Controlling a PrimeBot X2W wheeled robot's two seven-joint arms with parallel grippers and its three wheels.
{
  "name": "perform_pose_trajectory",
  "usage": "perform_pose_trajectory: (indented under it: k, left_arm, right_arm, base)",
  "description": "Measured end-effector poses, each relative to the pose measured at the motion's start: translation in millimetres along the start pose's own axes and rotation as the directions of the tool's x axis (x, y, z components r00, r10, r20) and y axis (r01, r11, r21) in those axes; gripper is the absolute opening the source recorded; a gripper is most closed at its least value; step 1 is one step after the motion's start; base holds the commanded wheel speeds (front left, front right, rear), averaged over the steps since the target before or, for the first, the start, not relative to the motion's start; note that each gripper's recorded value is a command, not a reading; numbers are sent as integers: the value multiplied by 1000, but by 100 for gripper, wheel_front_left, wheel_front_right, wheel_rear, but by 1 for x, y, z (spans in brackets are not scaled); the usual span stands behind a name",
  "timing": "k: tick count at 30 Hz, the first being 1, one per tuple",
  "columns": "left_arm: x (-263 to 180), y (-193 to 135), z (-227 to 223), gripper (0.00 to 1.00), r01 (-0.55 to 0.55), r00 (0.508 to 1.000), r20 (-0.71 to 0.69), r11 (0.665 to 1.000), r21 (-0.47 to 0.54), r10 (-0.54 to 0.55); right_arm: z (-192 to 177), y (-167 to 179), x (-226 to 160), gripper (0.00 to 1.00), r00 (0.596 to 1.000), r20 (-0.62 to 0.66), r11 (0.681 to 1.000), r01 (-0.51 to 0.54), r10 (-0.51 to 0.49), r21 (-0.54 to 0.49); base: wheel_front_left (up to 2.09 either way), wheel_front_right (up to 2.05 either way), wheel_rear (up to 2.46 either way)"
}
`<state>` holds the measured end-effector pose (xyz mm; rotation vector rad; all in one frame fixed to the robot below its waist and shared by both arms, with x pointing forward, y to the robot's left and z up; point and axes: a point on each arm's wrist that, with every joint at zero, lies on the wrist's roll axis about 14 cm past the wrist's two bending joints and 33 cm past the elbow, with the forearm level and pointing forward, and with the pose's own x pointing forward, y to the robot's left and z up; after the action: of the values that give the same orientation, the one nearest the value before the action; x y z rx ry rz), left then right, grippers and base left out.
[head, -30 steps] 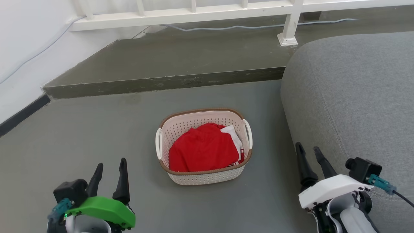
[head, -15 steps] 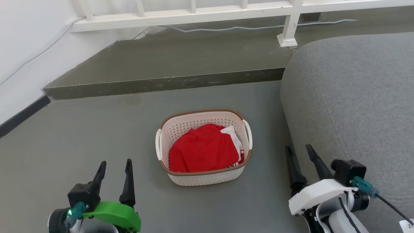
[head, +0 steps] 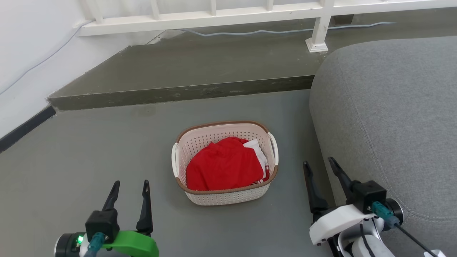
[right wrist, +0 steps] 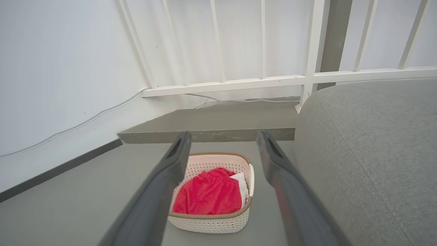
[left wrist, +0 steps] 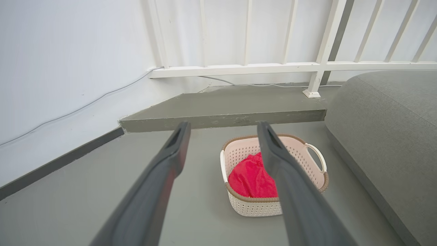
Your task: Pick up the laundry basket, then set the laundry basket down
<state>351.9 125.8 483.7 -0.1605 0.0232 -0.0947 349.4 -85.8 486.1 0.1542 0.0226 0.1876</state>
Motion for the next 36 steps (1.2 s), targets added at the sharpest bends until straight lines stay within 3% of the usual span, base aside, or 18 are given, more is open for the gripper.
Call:
perform_pose_trajectory:
  k: [6, 36]
  left_arm:
    - [0, -5, 2, 100, 20, 1000, 19, 999, 46, -21]
    - [0, 5, -9, 100, -15, 1000, -17, 1000, -11, 15]
  right_arm:
    - [4, 6, 0, 100, 999, 26, 998, -21, 23, -58]
    - [3, -3, 2, 100, 1000, 20, 1000, 14, -14, -28]
  base:
    - [0, 0, 0]
    - [0, 0, 0]
